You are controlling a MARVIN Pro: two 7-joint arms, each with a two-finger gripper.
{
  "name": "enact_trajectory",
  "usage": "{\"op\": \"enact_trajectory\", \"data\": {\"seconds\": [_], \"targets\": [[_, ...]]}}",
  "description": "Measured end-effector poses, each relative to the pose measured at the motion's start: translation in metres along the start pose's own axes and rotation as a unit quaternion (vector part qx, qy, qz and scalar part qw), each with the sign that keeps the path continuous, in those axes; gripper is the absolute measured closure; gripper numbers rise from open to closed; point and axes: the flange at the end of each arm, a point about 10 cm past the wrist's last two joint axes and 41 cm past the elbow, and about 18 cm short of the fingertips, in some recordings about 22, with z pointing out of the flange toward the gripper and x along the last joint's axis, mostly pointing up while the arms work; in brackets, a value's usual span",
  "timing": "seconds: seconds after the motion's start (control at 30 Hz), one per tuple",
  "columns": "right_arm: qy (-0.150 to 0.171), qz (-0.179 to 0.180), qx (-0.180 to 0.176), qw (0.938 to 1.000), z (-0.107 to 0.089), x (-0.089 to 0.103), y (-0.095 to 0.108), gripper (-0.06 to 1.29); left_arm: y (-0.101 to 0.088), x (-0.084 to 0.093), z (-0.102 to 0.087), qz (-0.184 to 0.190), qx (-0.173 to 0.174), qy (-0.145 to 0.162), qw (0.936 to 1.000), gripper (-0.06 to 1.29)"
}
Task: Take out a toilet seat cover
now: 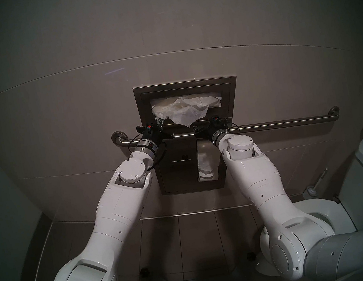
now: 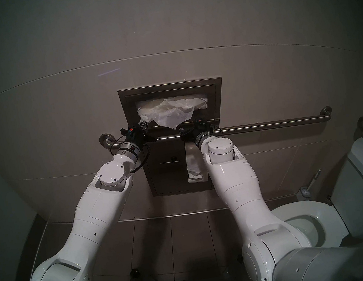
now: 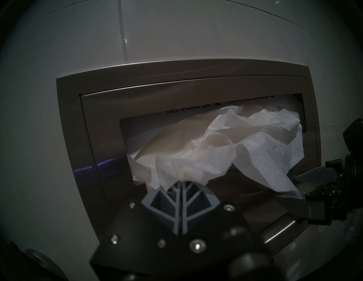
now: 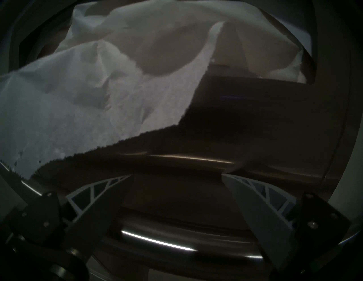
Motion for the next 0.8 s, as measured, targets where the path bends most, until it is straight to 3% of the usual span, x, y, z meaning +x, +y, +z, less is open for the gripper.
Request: {"op": "enact_trajectory", "data": {"seconds": [0.33, 0.8], "targets": [[0.004, -0.034, -0.003, 0.9994, -0.005, 0.001, -0.01, 0.04, -0.001, -0.002, 0.002, -0.002, 0.004, -0.003, 1.0, 1.25], [-0.006, -0.043, -0.008, 0.999, -0.027, -0.001, -0.01, 0.04, -0.002, -0.003, 0.004, -0.004, 0.007, -0.006, 1.0, 1.25]]}}
